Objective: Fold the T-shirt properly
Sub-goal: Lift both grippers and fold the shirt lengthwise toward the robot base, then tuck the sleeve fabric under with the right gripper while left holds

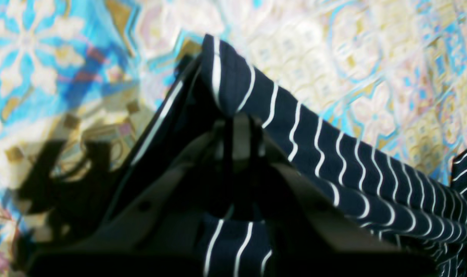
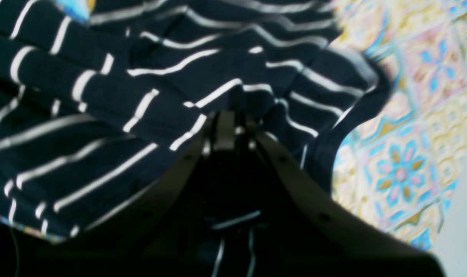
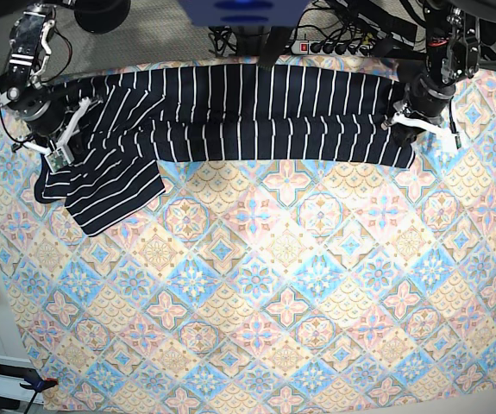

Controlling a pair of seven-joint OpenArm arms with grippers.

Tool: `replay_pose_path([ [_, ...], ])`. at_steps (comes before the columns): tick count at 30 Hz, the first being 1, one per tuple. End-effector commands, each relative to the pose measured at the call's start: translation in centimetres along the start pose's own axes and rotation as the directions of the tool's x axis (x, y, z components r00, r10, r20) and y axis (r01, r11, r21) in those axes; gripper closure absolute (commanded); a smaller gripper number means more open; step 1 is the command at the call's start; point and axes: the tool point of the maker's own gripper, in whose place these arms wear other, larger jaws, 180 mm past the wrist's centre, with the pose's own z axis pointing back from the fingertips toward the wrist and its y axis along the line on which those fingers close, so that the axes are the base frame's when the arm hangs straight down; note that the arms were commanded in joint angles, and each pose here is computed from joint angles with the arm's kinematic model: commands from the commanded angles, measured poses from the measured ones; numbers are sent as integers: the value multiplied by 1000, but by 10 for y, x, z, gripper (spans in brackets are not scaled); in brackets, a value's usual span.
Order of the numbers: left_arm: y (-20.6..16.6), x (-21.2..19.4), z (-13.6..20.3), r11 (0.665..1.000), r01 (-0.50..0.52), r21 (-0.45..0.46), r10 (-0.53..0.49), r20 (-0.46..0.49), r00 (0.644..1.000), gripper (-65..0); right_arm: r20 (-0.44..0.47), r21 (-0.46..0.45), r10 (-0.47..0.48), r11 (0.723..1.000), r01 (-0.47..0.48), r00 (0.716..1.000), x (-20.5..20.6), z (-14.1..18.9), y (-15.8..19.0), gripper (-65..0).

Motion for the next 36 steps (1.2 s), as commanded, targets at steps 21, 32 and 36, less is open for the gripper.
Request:
replay_pose_path([
  [21, 22, -19, -5, 999, -10, 51, 12, -49, 999, -235, 101, -142, -74, 986, 88, 992, 8, 23, -41, -121],
  [32, 16, -10, -12, 999, -12, 36, 13, -30, 999, -215, 254, -143, -33, 987, 71, 967, 88, -1, -61, -212],
  [36, 16, -10, -12, 999, -13, 35, 14, -30, 999, -217, 193, -93, -38, 994, 57, 981, 94, -33, -70, -262],
])
